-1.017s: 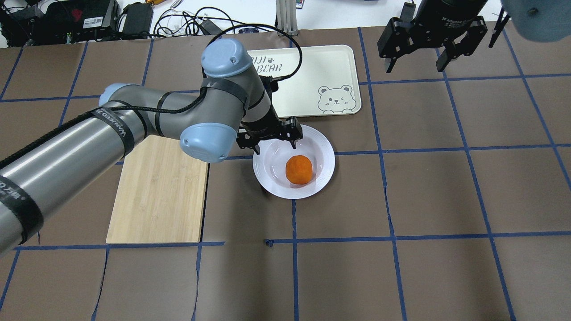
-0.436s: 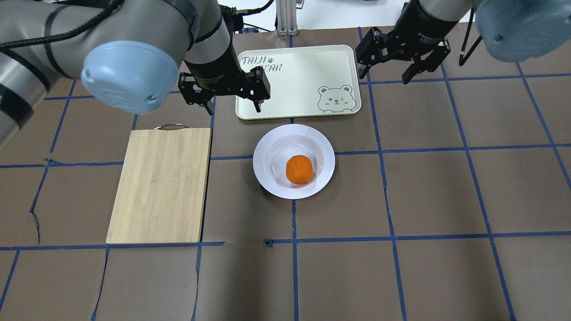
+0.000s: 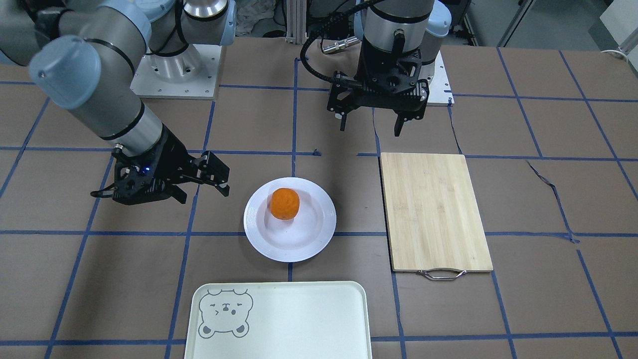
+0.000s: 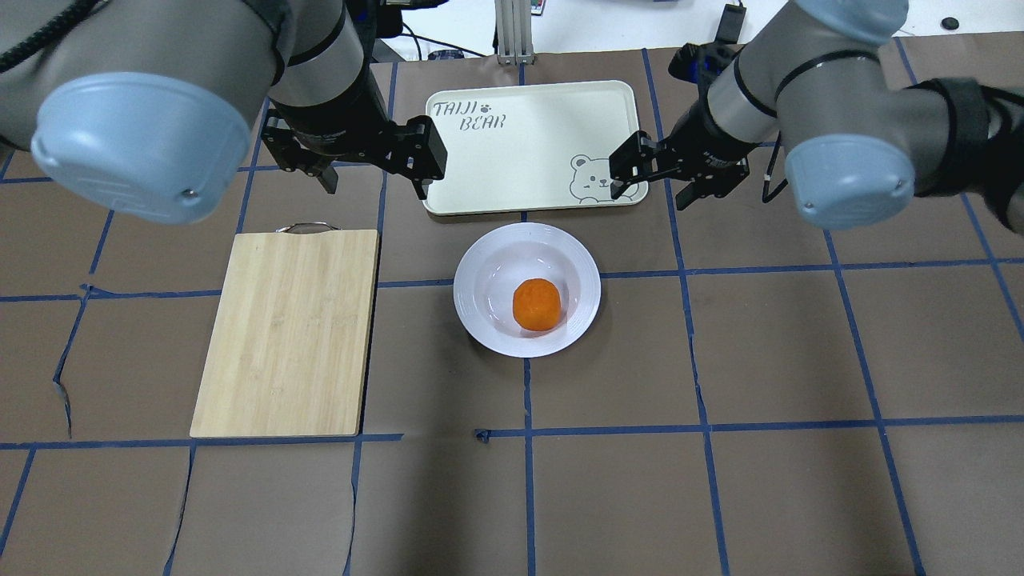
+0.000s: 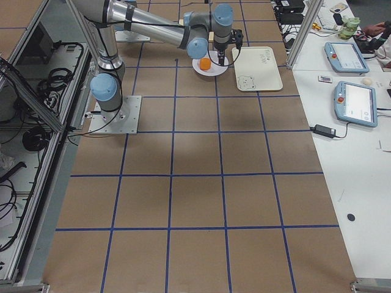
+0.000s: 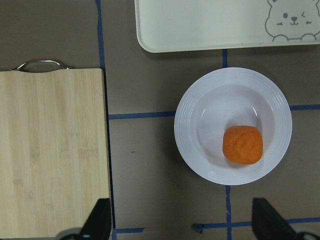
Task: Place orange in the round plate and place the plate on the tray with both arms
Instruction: 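Lower the right gripper to the plate rim nearest it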
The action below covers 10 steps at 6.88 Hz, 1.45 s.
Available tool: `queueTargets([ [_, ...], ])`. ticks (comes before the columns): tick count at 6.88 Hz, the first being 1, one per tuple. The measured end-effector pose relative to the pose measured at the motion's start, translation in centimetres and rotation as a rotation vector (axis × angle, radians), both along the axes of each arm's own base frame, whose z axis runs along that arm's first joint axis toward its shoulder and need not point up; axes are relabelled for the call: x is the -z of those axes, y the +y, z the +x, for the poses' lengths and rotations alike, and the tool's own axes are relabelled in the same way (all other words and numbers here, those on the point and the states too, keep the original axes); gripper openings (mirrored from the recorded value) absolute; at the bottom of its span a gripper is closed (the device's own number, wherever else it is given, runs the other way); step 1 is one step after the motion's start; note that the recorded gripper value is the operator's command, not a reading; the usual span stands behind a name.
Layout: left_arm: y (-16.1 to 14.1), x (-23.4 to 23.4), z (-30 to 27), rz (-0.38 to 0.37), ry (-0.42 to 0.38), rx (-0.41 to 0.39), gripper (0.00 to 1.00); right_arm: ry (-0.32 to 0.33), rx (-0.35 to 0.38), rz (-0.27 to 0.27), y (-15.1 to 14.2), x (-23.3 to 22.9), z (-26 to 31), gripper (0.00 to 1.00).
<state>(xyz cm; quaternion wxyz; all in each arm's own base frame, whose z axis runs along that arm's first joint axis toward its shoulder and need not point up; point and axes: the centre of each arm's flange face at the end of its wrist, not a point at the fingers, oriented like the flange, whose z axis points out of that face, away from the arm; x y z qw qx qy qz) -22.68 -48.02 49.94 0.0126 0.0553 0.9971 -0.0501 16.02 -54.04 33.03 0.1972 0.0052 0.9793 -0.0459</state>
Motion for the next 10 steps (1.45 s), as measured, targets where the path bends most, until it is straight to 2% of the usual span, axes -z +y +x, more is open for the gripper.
queueTargets([
  [2,-1.3,-0.4,5.3,-0.001,-0.027,-0.056,1.0,-0.083,-0.008,-0.002,0.6,6.8,1.0,1.0],
  [5,-1.9,-0.9,6.8,-0.008,-0.027,-0.072,1.0,-0.169,-0.025,0.021,1.2,11.8,2.2,1.0],
  [10,-2.0,-1.1,6.4,-0.011,-0.023,-0.069,1.0,-0.2,-0.041,0.078,2.0,15.7,3.6,1.0],
])
